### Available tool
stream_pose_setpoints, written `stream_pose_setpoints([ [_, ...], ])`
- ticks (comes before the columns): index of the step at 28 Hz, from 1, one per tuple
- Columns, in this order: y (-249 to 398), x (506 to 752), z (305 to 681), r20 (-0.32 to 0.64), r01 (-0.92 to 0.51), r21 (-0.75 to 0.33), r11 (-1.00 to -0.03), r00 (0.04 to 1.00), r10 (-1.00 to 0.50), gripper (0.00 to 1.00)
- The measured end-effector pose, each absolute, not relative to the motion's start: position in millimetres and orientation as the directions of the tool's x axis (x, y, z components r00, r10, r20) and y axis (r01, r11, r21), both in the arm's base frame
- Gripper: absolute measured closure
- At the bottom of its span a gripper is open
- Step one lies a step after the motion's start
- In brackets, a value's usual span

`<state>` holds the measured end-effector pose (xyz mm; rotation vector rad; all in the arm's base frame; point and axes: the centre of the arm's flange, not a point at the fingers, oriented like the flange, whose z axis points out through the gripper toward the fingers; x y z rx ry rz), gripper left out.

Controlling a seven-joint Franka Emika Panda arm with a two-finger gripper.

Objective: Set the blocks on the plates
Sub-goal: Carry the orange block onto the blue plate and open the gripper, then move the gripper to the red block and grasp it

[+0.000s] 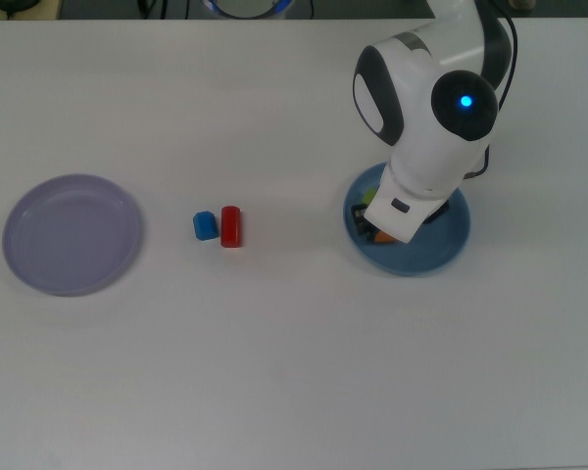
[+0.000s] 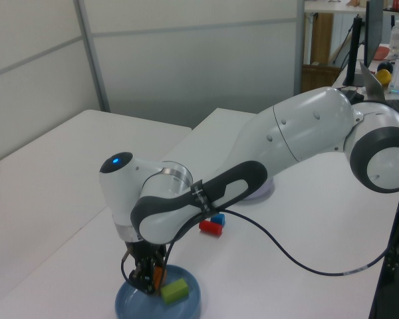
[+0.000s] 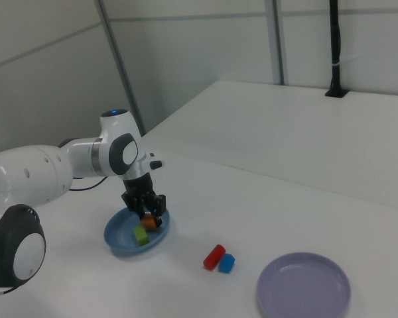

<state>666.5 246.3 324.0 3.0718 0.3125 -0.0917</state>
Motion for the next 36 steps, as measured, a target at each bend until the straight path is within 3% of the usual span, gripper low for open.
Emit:
stream_pose_setpoints([
  [6,248,665,321,-0.062,0.228,0.084,-0.97,0.973,0.223,0.27],
  [7,247,665,321,-0.061,0.23,0.09,-0.969,0.973,0.225,0.18],
  [12,240,668,325,-0.054,0.219,0.093,-0.971,0.975,0.215,0.0],
  [23,154,688,359,-0.049,0.085,0.11,-0.99,0.996,0.08,0.0],
  [36,74,690,350,-0.128,-0.013,0.13,-0.991,0.991,-0.03,0.0],
])
